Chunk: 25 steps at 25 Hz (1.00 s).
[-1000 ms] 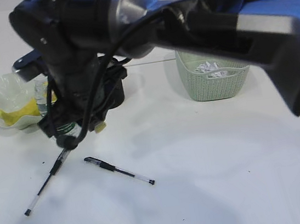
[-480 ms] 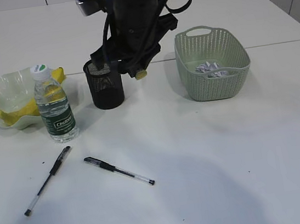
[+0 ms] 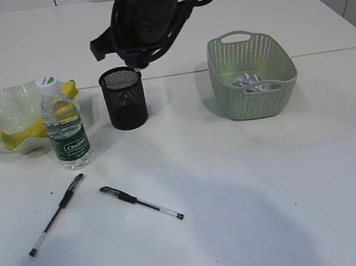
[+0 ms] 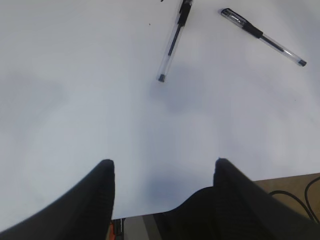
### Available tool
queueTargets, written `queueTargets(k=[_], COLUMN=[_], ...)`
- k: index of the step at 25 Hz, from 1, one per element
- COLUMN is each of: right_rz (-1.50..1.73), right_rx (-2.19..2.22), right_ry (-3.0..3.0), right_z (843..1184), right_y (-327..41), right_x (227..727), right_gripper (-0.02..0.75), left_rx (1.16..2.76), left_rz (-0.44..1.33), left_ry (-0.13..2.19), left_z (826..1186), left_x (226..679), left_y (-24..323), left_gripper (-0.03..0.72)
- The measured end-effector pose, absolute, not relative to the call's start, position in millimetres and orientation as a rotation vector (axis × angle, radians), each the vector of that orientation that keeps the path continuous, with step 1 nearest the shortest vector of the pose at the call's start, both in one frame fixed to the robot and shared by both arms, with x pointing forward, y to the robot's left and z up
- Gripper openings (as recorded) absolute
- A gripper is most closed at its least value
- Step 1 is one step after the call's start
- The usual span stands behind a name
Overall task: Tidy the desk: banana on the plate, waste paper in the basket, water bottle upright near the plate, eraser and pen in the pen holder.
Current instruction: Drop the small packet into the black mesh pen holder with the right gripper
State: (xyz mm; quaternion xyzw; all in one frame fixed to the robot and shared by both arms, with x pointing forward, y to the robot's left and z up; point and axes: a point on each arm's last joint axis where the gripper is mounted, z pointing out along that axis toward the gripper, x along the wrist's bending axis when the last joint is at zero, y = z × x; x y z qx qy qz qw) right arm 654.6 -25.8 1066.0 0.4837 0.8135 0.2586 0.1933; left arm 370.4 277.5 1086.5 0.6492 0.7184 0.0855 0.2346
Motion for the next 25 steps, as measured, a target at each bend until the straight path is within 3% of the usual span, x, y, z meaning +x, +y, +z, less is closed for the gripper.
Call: queueTargets(k=[10, 16, 25], right_rz=[0.995, 0.957, 0.976], right_rx=[1.241, 1.251, 1.243], right_ry=[2.143, 2.174, 2.172], right_z=[1081.0, 1054.6, 1040.8], right_y=[-14.9, -9.1, -4.3], right_x=[666.3, 674.3, 680.0], right_gripper=[0.122, 0.122, 0.119], left_rx=[1.773, 1.773, 1.766], left_rz=[0.246, 0.246, 0.253], left_ry=[1.964, 1.964, 1.959], left_z=[1087.1, 1087.1, 1087.5], left_x=[371.6, 371.6, 372.3], left_y=[277.5, 277.5, 277.5], left_gripper=[0.445, 0.445, 0.445])
